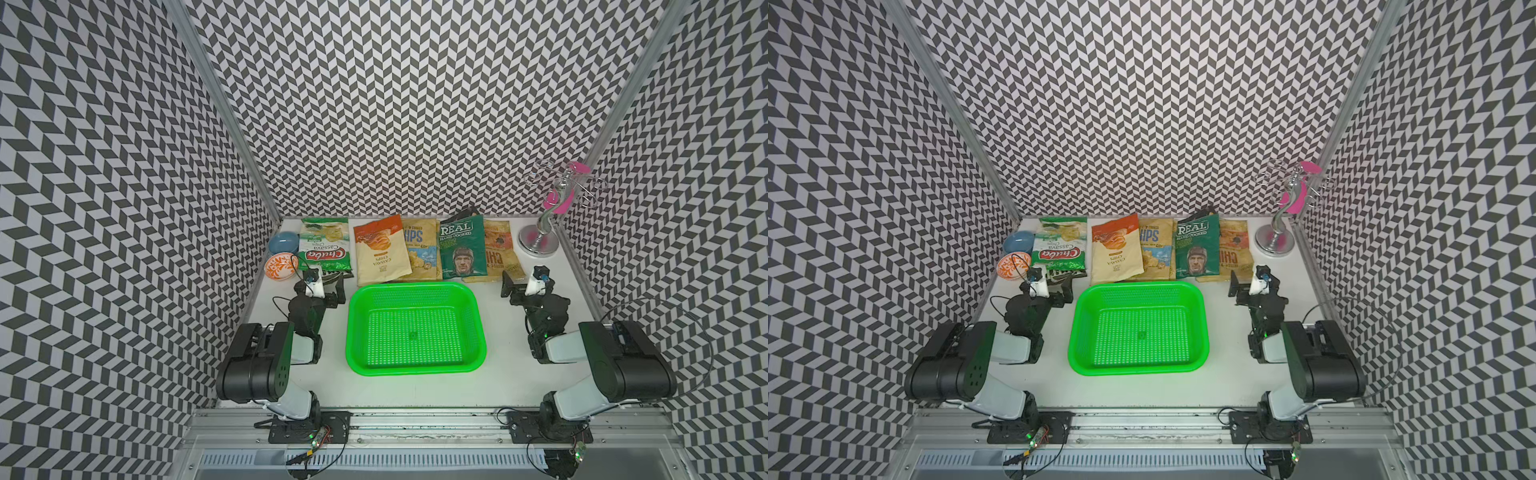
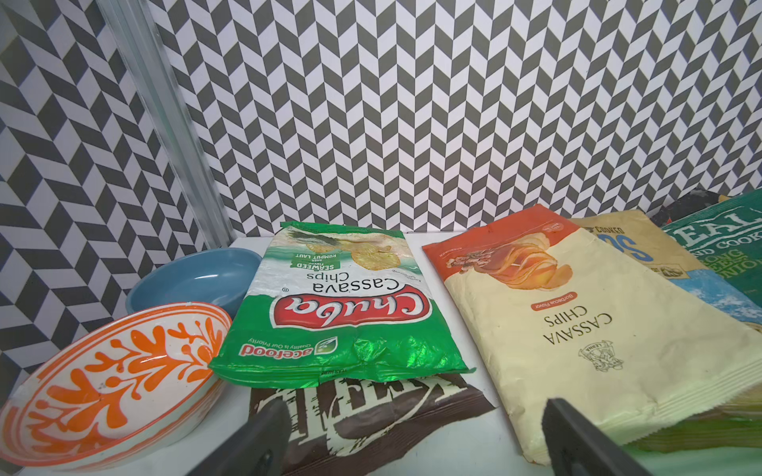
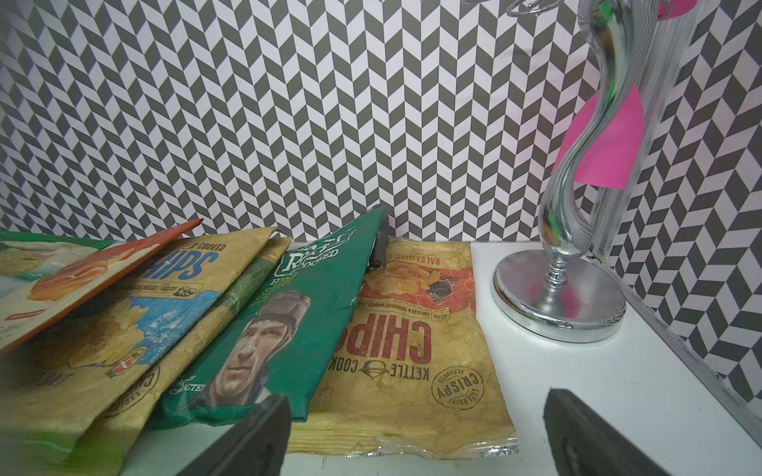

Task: Put the potato chips into the basket
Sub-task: Pick up the potato chip from the center of the board.

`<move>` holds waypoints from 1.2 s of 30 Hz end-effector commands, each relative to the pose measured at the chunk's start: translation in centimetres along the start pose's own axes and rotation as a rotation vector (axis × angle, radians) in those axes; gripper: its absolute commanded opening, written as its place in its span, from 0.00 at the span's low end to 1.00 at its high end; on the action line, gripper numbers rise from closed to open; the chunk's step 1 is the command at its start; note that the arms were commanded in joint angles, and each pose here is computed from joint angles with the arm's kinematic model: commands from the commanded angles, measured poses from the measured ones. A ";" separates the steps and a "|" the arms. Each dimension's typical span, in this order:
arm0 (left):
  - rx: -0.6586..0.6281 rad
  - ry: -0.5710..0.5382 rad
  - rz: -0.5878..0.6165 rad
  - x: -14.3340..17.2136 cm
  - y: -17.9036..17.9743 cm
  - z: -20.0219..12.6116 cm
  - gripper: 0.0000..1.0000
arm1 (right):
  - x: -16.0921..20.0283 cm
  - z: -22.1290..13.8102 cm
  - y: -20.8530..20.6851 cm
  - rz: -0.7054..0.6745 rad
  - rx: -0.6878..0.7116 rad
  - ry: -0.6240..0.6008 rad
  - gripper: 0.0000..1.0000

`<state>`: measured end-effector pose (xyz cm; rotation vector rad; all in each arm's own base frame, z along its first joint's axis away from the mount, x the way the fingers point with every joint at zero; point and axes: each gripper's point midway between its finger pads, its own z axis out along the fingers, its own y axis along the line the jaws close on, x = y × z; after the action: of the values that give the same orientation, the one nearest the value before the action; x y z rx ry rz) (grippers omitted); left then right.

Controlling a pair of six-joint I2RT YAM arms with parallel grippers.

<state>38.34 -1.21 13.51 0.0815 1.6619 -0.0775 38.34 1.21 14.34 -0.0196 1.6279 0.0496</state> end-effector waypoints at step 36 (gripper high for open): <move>0.002 -0.027 0.013 -0.9 -0.1 0.2 0.99 | -1.1 0.1 -0.1 0.003 0.015 -0.049 1.00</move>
<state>38.34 -1.21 13.51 0.0815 1.6619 -0.0775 38.34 1.11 14.34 -0.0136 1.6279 0.0412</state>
